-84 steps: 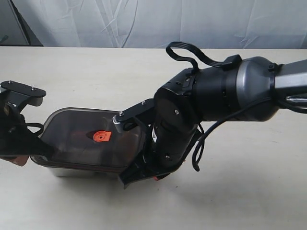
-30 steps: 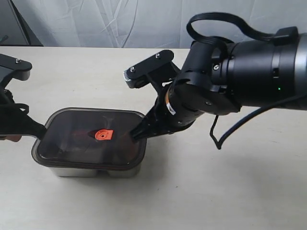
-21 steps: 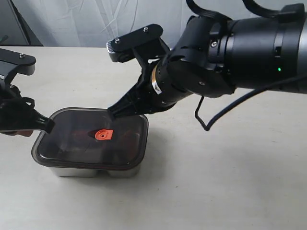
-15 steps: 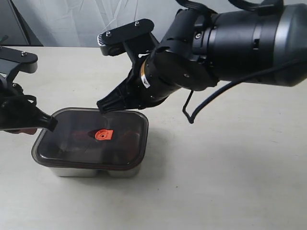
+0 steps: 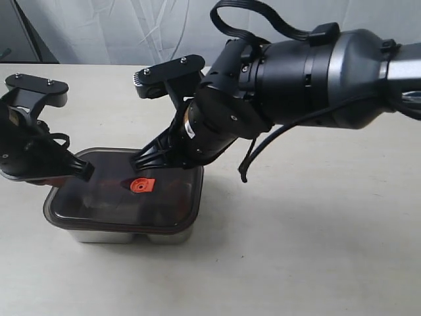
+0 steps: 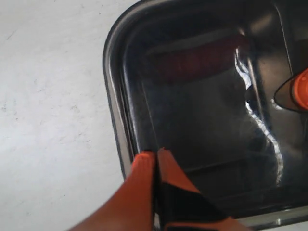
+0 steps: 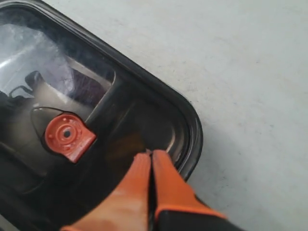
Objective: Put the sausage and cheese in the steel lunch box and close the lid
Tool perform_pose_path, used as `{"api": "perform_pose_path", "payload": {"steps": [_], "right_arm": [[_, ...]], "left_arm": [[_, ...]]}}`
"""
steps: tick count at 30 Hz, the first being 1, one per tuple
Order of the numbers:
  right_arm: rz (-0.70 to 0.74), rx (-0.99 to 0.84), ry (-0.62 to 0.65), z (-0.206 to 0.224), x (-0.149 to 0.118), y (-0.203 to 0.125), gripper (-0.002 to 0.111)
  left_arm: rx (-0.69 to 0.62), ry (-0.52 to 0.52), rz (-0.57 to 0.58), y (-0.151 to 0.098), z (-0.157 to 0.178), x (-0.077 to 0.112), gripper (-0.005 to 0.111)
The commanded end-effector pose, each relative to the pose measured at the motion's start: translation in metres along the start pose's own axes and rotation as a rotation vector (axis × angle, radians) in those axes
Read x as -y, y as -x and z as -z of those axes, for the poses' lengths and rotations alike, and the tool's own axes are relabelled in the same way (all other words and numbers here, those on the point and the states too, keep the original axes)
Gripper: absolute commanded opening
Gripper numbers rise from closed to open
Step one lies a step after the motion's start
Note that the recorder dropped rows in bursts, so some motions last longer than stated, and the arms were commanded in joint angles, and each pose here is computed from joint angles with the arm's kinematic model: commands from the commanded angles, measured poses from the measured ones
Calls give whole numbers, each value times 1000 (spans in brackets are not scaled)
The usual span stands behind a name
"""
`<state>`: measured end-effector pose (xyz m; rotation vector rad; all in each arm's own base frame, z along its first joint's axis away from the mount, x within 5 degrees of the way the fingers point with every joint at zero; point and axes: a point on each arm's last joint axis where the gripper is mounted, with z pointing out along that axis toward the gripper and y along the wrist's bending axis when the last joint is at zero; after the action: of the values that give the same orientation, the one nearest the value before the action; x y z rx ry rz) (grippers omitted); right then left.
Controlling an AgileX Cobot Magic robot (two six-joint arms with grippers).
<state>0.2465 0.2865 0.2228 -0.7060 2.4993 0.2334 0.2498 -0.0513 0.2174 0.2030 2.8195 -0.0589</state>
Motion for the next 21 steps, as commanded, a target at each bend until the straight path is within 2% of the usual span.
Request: {"api": "perform_pose_path", "payload": {"steps": [1, 21], "right_arm": [[0, -25, 4, -10, -1, -2, -1], [4, -158, 30, -46, -8, -20, -1]], "left_arm": [[-11, -11, 16, 3, -10, 1, 0], [-109, -9, 21, -2, -23, 1, 0]]}}
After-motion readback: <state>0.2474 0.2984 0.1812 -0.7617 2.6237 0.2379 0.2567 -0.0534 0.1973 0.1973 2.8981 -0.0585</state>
